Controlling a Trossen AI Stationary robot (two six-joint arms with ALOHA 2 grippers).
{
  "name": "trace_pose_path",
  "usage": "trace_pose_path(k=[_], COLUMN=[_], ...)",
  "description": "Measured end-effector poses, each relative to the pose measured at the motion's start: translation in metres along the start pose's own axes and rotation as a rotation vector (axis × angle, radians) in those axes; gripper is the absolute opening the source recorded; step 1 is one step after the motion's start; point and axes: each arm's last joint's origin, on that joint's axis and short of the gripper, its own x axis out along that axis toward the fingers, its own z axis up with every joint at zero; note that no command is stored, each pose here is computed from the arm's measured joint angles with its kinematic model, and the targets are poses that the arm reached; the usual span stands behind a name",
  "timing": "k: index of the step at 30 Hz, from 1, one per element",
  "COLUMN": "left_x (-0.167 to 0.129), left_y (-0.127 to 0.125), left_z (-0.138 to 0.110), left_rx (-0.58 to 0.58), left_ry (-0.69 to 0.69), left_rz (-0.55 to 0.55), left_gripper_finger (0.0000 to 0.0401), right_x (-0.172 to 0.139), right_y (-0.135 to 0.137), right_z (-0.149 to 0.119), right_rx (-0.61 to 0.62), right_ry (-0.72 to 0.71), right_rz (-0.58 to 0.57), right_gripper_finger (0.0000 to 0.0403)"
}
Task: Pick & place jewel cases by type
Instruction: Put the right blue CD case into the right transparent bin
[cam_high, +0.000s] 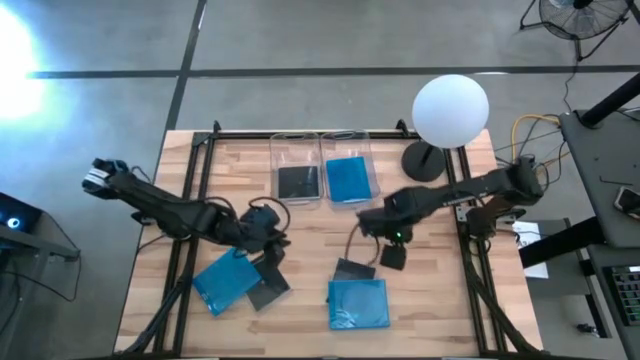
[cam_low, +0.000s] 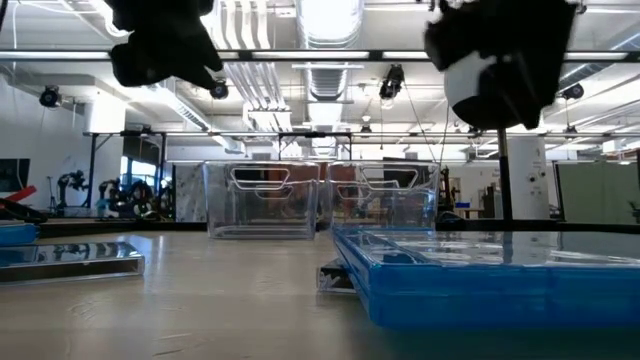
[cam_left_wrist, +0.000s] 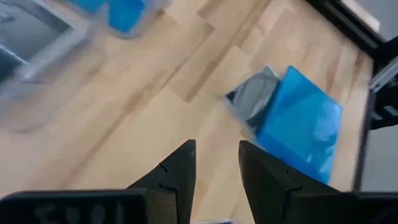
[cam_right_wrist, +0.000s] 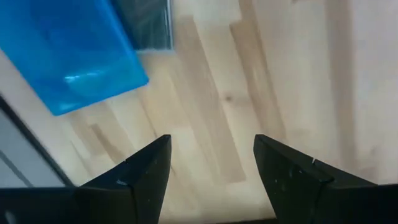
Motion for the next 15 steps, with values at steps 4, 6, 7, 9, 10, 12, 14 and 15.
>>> trace_pose_path(k=[4,6,7,9,10,12,14,15], left_x=[0.012,0.016,0.019,0.025,0.028,0.034,0.04,0.043], left_y=[-0.014,-0.02,-0.023,-0.025,-0.026,-0.03,-0.033,-0.035], left_z=[-0.004,-0.005,-0.007,-0.011,-0.013,-0.017,-0.022,-0.024], left_rx=[-0.027,-0.037,-0.043,-0.067,-0.084,-0.123,-0.147,-0.156], left_ry=[0.009,0.016,0.022,0.049,0.077,0.144,0.197,0.21], left_rz=[-0.02,-0.022,-0.019,-0.01,-0.017,-0.039,-0.062,-0.074], left_gripper_finger=[0.0103,0.0103,0.0103,0.0103,0.0103,0.0103,0.0103,0.0103], right_x=[0.025,0.037,0.042,0.053,0.057,0.067,0.081,0.089], right_y=[0.006,0.008,0.01,0.013,0.015,0.014,0.011,0.01], right_z=[-0.027,-0.04,-0.046,-0.056,-0.061,-0.067,-0.072,-0.074], right_rx=[0.058,0.088,0.1,0.12,0.141,0.221,0.322,0.362], right_ry=[-0.033,-0.074,-0.1,-0.147,-0.162,-0.173,-0.168,-0.17], right_rz=[0.155,0.221,0.26,0.344,0.384,0.445,0.479,0.504], right_gripper_finger=[0.0224,0.0224,0.0224,0.0224,0.0224,0.0224,0.0224,0.0224])
